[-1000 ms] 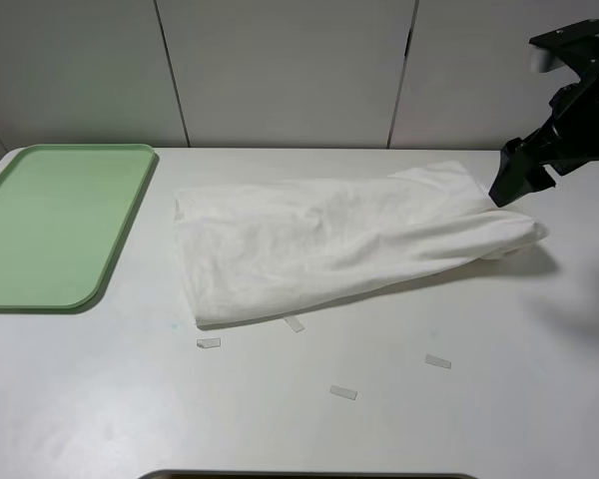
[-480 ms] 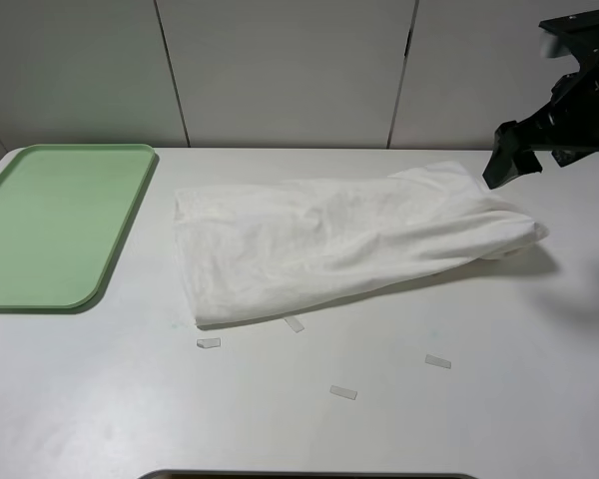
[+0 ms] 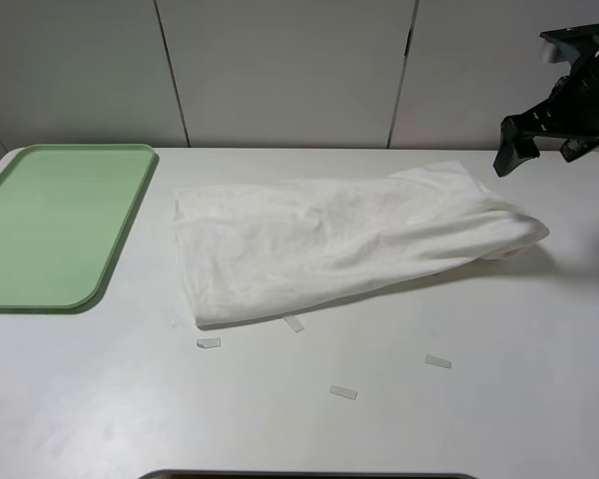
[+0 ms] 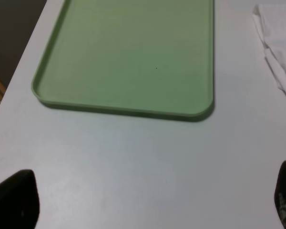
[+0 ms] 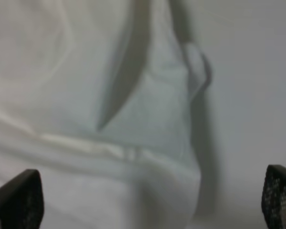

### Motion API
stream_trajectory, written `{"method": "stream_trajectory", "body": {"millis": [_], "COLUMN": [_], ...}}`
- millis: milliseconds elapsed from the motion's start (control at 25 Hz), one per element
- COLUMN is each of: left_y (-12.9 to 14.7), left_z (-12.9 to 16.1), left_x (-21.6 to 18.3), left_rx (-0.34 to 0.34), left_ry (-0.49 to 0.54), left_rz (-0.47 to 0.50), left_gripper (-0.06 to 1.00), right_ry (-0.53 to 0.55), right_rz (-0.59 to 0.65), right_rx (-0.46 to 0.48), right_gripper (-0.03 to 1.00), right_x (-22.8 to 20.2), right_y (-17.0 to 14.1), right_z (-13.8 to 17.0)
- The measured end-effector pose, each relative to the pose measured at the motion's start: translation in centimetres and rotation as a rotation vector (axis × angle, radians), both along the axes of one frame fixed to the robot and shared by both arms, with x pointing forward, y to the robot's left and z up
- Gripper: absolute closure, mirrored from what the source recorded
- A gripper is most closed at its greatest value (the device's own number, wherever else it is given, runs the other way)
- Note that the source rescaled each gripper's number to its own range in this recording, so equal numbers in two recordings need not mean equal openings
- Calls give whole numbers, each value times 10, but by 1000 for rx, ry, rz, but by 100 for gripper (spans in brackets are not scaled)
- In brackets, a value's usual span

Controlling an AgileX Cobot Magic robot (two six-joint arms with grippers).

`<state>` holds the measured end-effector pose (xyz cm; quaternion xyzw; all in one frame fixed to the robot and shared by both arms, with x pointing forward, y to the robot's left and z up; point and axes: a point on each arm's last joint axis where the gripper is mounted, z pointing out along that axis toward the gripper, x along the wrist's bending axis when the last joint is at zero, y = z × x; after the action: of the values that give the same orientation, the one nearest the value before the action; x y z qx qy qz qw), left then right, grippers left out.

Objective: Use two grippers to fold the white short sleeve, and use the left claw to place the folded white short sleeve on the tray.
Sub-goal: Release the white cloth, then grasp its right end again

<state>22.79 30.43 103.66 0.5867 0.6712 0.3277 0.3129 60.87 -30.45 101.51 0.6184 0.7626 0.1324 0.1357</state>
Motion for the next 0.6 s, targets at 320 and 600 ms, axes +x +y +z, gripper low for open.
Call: {"method": "stream_trajectory", "body": {"millis": [320,600], "left_y": [0,0], "left_z": [0,0], "left_x": [0,0], "left_rx": [1,1], "left_ry": [-2,-2], "left_rz": [0,0], "left_gripper": [-4,-4], "right_ry": [72,126], "right_rz": [29,50], "right_rx": [-15,-18], "right_gripper": [-3,-3], "right_x": [48,67], "right_y": [-10,-10], "right_z": [-36,-68]}}
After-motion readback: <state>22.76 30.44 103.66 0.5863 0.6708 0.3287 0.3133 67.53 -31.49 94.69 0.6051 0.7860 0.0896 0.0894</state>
